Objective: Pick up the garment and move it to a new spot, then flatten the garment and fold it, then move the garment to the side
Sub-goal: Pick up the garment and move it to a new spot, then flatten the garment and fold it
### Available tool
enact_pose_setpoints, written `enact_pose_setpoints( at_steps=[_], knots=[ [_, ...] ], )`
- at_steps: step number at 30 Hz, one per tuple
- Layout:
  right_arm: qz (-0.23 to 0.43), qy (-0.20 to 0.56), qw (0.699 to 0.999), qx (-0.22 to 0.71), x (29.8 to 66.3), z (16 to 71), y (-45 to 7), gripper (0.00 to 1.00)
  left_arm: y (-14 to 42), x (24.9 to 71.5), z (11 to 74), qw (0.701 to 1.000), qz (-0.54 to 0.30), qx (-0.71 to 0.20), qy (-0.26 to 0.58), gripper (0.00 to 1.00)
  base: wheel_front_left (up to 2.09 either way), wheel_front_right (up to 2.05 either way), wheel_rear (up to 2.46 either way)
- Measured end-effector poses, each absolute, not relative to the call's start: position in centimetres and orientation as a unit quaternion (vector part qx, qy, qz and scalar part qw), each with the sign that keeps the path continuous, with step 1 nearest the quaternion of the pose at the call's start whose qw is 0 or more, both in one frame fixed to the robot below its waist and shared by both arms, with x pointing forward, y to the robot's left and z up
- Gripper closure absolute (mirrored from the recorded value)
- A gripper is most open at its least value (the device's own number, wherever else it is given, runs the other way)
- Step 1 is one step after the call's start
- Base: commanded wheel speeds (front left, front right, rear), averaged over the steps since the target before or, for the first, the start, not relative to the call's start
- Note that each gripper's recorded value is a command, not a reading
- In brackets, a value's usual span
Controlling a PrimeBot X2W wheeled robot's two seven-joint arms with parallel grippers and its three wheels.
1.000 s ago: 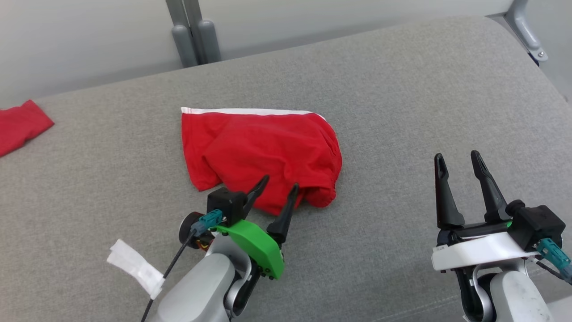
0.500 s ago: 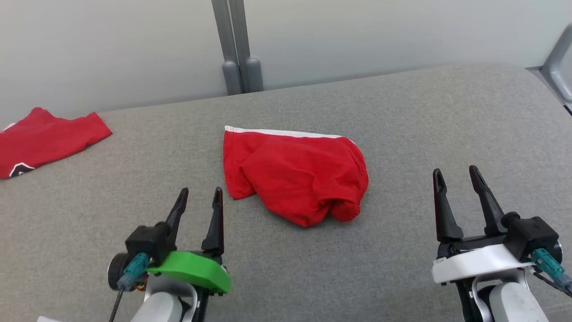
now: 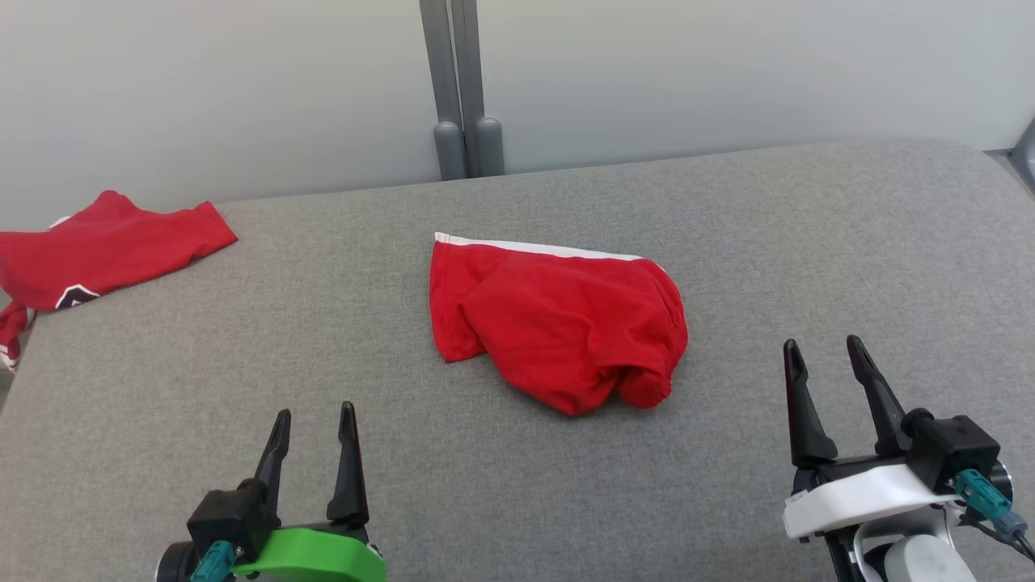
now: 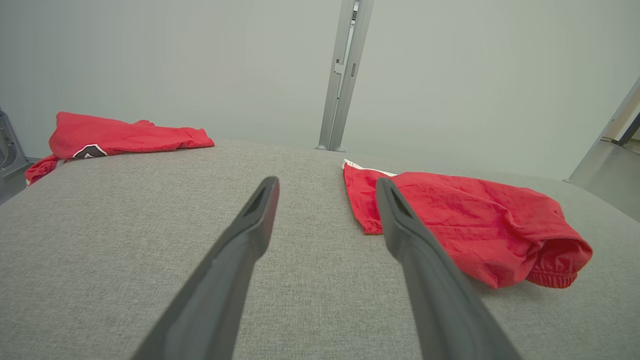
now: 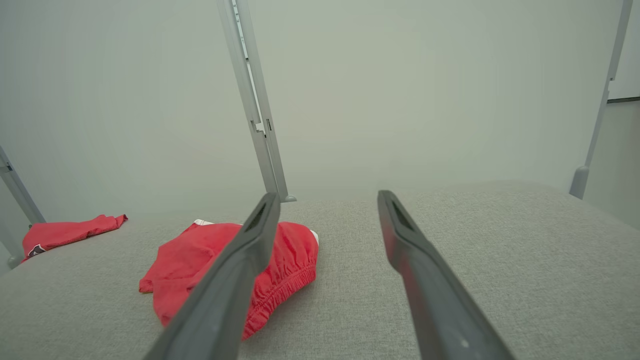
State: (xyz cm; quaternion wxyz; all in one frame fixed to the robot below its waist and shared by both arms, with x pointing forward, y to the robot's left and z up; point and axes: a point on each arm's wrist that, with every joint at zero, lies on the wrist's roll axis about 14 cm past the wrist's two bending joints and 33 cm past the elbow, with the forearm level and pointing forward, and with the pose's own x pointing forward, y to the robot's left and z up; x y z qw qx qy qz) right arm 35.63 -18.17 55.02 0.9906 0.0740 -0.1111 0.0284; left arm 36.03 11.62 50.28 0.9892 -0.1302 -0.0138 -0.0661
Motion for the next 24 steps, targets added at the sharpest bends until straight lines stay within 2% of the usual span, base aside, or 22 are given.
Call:
enact_pose_setpoints(
  at_steps=[24],
  knots=[
    [0.032,-0.097,0.992,0.078,35.5,54.1,-17.8,0.0,12.8,35.7,49.6,0.991,-0.047,-0.121,-0.015,0.0,0.0,0.0,0.0]
  ],
)
